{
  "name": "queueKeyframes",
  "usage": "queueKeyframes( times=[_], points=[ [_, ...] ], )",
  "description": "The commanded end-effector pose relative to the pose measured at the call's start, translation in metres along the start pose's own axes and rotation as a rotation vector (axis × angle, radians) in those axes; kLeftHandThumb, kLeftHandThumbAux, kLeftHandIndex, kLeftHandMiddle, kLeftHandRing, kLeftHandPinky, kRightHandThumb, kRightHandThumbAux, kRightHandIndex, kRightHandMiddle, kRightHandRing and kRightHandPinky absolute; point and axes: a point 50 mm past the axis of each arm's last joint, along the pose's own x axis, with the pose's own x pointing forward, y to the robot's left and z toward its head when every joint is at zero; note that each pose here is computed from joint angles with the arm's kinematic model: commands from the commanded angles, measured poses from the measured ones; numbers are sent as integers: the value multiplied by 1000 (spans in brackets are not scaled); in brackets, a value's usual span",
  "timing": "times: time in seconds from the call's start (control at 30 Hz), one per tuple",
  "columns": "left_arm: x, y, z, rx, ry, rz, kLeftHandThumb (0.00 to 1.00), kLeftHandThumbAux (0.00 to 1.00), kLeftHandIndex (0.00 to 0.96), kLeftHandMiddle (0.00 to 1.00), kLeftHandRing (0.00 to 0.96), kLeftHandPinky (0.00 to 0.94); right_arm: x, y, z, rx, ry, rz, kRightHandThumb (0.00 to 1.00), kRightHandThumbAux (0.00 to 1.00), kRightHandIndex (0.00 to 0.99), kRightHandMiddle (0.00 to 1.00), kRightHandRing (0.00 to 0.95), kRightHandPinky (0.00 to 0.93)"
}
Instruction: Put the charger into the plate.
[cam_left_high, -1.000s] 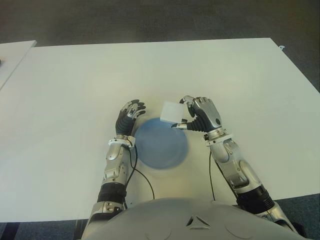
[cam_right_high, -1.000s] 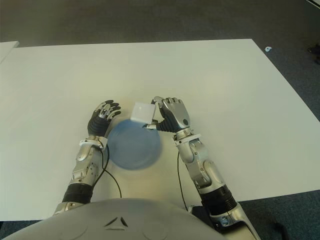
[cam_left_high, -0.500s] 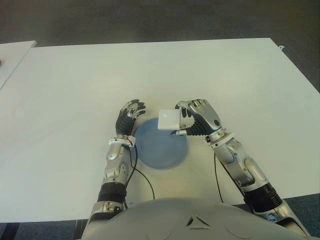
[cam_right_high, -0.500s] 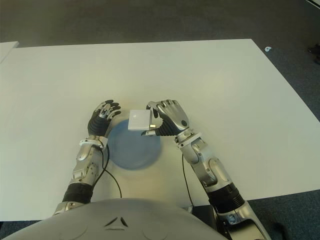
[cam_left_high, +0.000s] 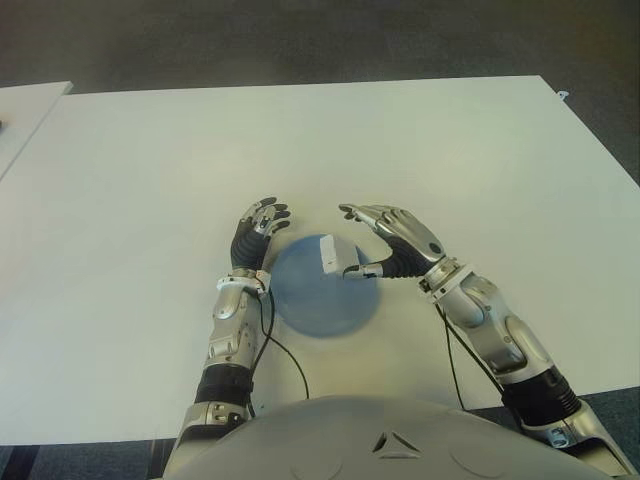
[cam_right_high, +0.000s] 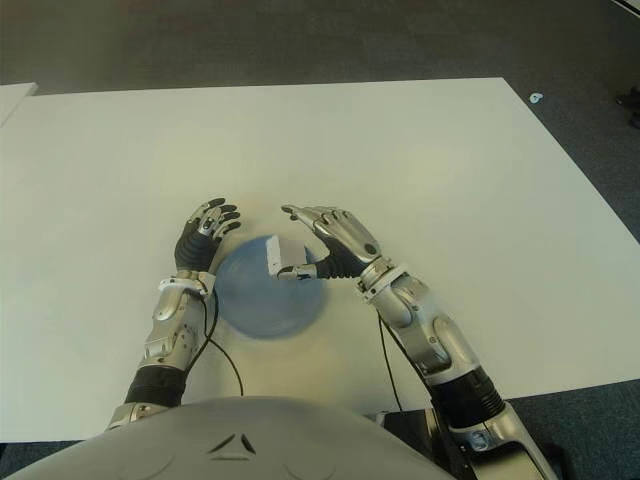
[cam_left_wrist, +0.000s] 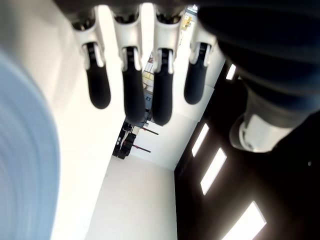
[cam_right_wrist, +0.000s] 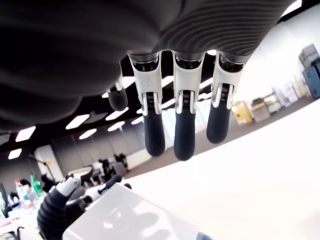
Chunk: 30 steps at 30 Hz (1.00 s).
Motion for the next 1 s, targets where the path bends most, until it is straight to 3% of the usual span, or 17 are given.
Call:
queueKeyframes(
  times=[0.03,0.67,0.83,1.0],
  points=[
    [-2,-15,-12,-60,33,11,35,616,306,383,371,358,-4,1,-1,26,-2,28,321,109,0,0,0,0],
    [-3,-15,-12,-63,38,5,33,644,324,417,393,371,-6,1,-6,59,4,49,351,111,0,0,0,0],
    [-3,-15,-12,-59,41,8,23,639,329,423,397,374,-4,-1,-10,61,24,14,305,122,0,0,0,0],
    [-2,-15,-13,-49,42,10,20,634,333,427,400,381,5,-2,-35,172,122,-95,186,171,0,0,0,0]
  ],
)
